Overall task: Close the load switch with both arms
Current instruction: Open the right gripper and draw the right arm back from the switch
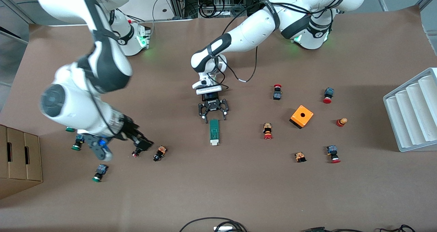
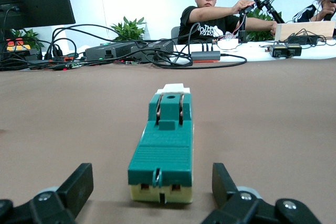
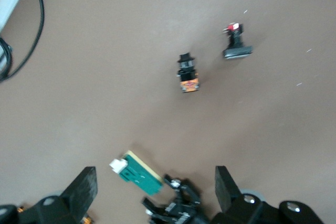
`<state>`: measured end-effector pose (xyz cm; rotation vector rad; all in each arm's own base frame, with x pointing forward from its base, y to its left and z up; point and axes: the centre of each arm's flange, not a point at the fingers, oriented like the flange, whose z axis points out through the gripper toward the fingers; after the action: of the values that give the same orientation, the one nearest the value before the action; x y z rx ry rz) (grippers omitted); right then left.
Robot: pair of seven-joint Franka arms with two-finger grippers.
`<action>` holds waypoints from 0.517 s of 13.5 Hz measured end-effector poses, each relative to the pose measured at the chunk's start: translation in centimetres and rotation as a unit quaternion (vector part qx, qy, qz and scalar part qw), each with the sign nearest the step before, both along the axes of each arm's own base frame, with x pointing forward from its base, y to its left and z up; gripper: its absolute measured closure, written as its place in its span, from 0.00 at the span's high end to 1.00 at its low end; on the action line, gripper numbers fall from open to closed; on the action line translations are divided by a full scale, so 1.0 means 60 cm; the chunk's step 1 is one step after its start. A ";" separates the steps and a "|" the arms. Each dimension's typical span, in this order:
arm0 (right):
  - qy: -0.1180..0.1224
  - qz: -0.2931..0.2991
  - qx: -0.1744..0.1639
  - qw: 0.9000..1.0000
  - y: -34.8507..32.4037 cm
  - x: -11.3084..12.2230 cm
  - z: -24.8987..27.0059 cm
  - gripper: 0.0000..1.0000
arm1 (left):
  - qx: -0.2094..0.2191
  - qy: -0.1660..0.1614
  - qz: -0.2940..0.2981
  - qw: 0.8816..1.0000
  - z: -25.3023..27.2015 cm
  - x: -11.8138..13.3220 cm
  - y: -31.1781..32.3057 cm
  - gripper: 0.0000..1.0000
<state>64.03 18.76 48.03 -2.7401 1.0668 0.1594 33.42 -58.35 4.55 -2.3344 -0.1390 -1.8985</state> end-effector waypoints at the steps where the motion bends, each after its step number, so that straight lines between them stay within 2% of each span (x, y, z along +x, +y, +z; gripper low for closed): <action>1: -0.001 0.030 0.004 1.000 -0.034 -0.011 0.017 1.00 | -0.005 -0.001 -0.001 1.000 0.008 0.002 -0.005 1.00; 4: -0.020 0.126 0.012 0.992 -0.129 -0.047 0.066 1.00 | -0.026 0.003 -0.002 1.000 0.049 0.009 -0.024 1.00; 7: -0.034 0.232 0.010 0.972 -0.218 -0.085 0.112 1.00 | -0.053 0.014 -0.002 0.999 0.101 0.012 -0.043 1.00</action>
<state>58.93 5.67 54.77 -2.9022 0.3872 0.1394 34.17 -60.96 10.63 -2.4275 -0.2385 -1.9044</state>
